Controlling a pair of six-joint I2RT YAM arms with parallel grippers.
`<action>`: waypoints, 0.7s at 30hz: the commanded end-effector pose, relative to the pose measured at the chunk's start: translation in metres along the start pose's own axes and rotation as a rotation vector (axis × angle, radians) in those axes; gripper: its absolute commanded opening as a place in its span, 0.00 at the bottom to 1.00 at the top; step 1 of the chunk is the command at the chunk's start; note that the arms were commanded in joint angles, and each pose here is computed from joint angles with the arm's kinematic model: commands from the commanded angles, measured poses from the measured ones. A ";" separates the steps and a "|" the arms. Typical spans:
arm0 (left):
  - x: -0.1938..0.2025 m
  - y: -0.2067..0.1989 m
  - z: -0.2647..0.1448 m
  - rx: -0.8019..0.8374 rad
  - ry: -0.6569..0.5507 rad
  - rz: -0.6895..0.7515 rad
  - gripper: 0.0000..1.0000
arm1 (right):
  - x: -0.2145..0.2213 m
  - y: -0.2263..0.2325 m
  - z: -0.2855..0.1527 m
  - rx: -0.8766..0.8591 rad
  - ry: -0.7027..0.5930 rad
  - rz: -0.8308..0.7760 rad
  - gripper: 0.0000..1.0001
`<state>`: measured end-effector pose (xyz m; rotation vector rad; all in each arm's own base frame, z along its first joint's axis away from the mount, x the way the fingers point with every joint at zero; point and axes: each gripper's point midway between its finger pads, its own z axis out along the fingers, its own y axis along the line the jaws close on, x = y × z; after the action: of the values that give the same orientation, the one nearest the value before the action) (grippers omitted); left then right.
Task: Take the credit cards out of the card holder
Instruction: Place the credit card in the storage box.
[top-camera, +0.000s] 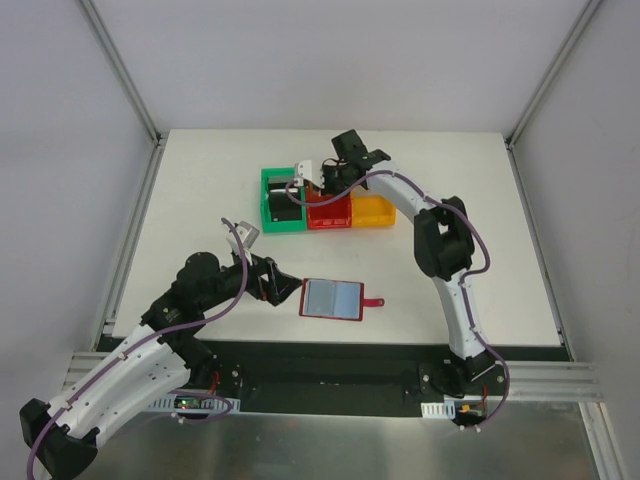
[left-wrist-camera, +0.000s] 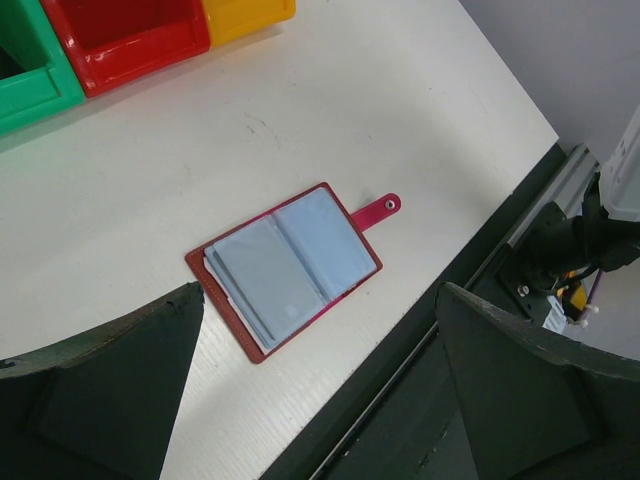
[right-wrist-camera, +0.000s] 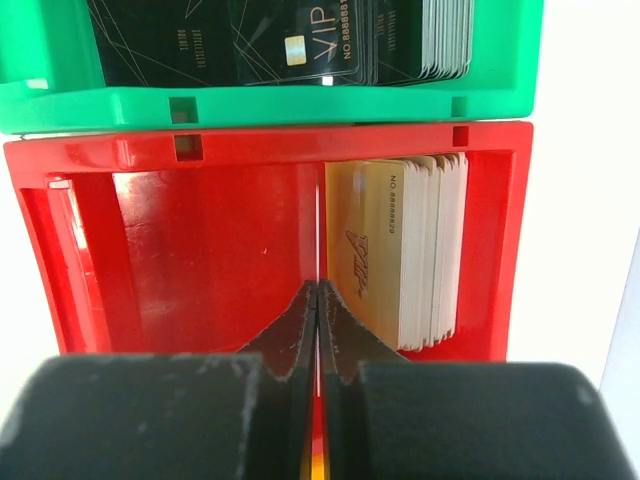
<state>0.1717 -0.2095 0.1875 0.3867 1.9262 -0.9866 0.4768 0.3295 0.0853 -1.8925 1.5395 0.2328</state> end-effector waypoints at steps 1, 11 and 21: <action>-0.010 -0.004 0.000 0.020 -0.033 0.014 0.99 | -0.008 -0.005 0.003 0.006 -0.037 0.002 0.00; -0.010 -0.004 0.001 0.018 -0.030 0.013 0.99 | -0.004 -0.006 0.011 0.012 -0.032 0.013 0.00; -0.010 -0.003 0.002 0.014 -0.029 0.012 0.99 | -0.005 -0.014 0.014 0.043 -0.036 0.011 0.00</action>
<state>0.1722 -0.2100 0.1856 0.3871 1.9342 -0.9848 0.4834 0.3338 0.0705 -1.8739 1.5513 0.2357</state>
